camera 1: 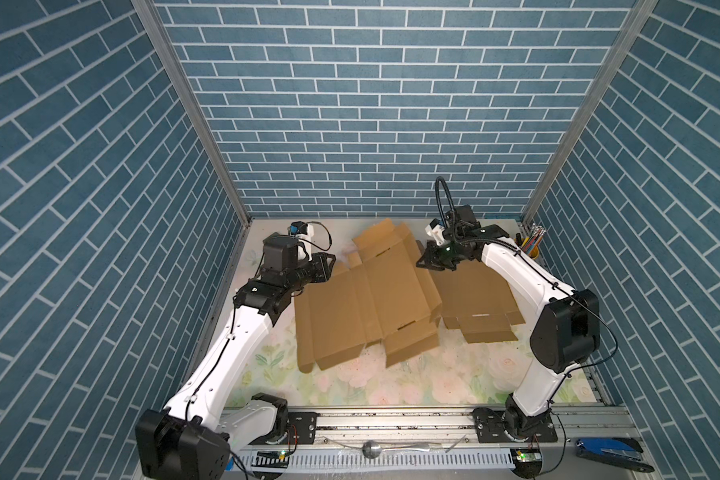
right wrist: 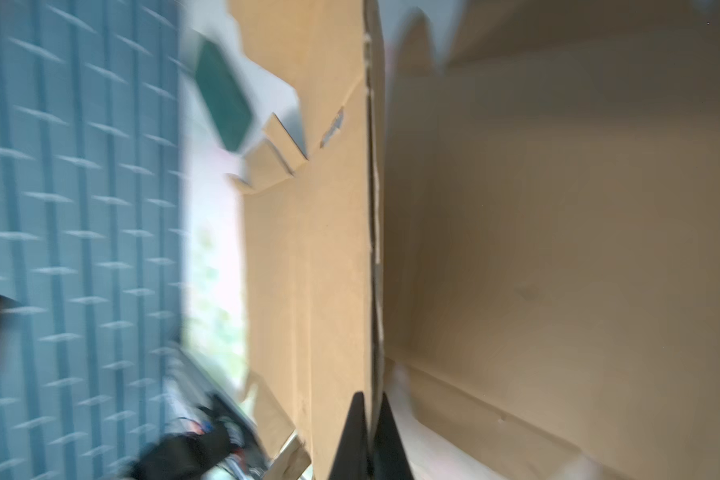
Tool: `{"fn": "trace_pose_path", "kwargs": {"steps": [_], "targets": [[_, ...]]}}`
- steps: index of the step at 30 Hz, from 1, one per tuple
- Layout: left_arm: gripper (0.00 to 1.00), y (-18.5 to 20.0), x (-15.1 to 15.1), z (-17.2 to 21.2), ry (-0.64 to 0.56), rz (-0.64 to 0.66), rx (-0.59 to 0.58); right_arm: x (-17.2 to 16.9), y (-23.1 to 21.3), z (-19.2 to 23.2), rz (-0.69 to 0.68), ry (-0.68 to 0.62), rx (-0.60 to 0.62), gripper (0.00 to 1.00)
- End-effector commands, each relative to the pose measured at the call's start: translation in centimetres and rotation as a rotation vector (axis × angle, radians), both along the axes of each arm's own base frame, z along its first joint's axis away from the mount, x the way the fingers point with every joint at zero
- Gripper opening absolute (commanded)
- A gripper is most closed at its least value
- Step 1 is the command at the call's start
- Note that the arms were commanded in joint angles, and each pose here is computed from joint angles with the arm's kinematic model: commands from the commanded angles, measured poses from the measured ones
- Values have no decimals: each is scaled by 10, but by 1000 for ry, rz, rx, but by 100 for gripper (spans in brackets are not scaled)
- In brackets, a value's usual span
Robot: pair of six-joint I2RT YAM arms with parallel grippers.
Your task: Fold the paper box
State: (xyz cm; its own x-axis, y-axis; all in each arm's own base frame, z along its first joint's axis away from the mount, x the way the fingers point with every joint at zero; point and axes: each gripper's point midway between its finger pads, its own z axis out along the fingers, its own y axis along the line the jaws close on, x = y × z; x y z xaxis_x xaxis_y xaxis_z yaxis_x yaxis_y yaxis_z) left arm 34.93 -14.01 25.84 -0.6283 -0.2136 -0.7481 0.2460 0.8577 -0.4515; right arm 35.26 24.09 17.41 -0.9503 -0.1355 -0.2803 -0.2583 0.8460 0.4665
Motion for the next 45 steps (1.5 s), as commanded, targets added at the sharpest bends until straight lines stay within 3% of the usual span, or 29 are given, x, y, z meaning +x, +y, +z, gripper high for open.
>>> {"fn": "trace_pose_path", "kwargs": {"steps": [1,3,6,10,13,18,22,27,33,45], "targets": [[41,-14,4,-21,39,-42,-46,-17,-69,-13,86,-25,-440,0],[41,-19,4,-34,67,-57,-38,-3,-73,2,75,-101,-489,0],[41,-23,0,-47,93,-68,-25,5,-61,15,162,-182,-529,0],[41,-20,-3,-52,99,-57,-23,12,-43,13,324,-304,-717,0],[41,-19,-1,-48,98,-55,-10,24,-35,30,369,-432,-820,0],[42,-16,3,-42,83,-46,8,30,-3,63,446,-687,-831,0],[45,-16,7,-41,78,-36,5,25,25,47,492,-821,-848,0],[49,-9,13,-41,92,-5,26,18,45,19,526,-921,-909,0],[59,-12,22,-27,90,-2,5,9,56,8,541,-958,-882,0],[83,-63,57,-16,163,-179,-112,1,66,15,601,-1059,-938,0]]}}
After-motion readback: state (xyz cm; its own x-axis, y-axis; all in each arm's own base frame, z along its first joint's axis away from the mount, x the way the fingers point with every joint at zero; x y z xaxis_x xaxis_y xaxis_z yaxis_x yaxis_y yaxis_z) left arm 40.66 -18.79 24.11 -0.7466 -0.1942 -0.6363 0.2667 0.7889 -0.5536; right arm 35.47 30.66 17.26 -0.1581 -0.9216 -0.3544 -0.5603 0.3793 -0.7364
